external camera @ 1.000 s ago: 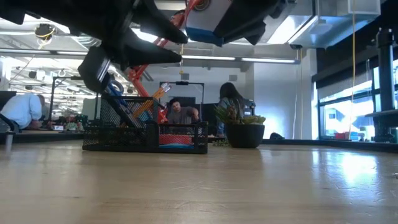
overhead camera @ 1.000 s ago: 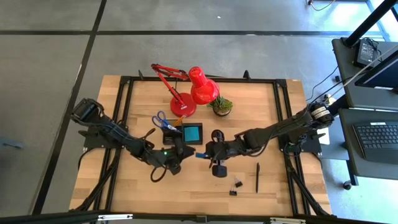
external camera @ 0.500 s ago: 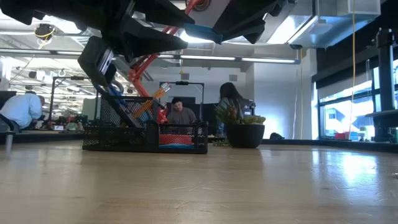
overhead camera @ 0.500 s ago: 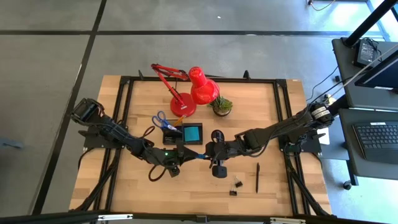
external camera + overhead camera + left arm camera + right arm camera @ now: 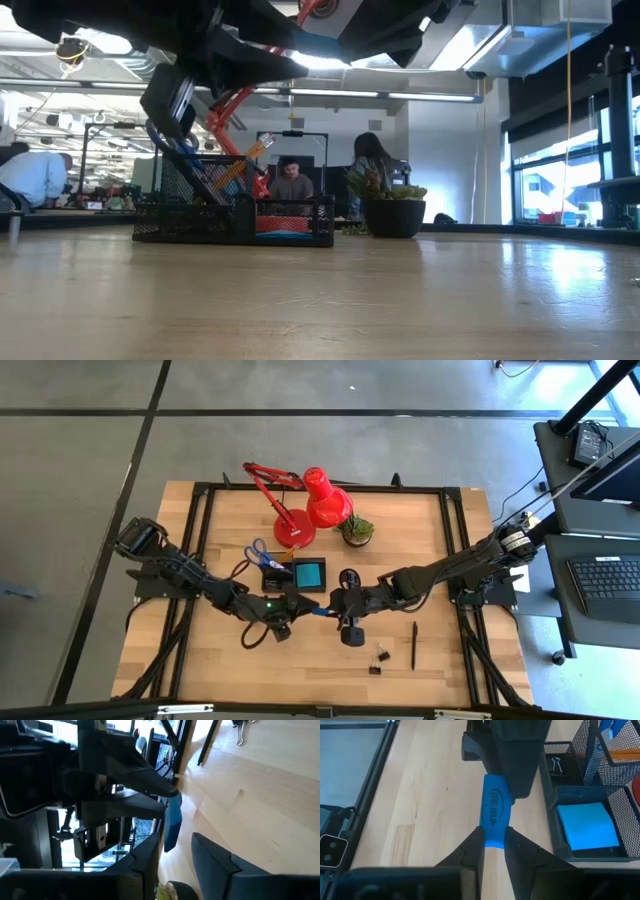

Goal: Pick and place office supplies into organizer
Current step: Put the blue eraser into the black desk organizer

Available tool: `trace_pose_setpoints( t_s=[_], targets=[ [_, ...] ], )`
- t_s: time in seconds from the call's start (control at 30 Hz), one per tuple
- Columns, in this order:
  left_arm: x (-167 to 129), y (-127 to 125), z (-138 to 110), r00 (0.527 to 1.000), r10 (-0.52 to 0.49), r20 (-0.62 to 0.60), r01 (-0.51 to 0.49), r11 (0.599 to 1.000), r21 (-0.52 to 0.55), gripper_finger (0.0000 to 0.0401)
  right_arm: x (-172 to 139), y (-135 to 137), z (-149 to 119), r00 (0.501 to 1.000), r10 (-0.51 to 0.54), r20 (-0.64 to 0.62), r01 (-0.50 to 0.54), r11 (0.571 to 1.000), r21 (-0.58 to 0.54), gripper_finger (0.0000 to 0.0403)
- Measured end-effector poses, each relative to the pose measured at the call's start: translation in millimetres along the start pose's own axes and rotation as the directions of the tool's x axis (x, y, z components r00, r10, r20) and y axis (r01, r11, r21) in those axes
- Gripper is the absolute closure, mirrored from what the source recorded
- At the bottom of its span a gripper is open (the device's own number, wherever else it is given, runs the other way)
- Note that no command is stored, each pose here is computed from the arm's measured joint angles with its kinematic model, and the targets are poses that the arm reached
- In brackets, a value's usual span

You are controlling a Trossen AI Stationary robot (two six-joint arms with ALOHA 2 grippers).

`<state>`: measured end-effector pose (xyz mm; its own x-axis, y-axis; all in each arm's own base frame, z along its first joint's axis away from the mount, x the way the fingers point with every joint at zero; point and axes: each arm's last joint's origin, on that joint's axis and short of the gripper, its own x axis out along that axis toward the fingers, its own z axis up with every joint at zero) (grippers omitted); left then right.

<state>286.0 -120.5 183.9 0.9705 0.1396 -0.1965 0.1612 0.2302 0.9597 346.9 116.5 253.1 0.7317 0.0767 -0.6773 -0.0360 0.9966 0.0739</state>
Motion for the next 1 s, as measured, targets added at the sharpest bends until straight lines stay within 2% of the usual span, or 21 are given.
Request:
trace_pose_setpoints(
  t_s=[0.3, 1.0],
  targets=[
    [-0.3, -0.6, 1.8, 0.999, -0.017, 0.051, 0.016, 1.0, 0.02, 0.032, -0.2, 0.2, -0.1, 1.0, 0.0, 0.0, 0.0, 1.0, -0.004, 0.0336],
    [-0.4, -0.3, 1.9, 0.998, -0.017, 0.053, 0.016, 1.0, 0.02, 0.0385, -0.2, 0.0, -0.4, 1.0, -0.001, -0.004, 0.001, 1.0, -0.02, 0.0336]
  ],
)
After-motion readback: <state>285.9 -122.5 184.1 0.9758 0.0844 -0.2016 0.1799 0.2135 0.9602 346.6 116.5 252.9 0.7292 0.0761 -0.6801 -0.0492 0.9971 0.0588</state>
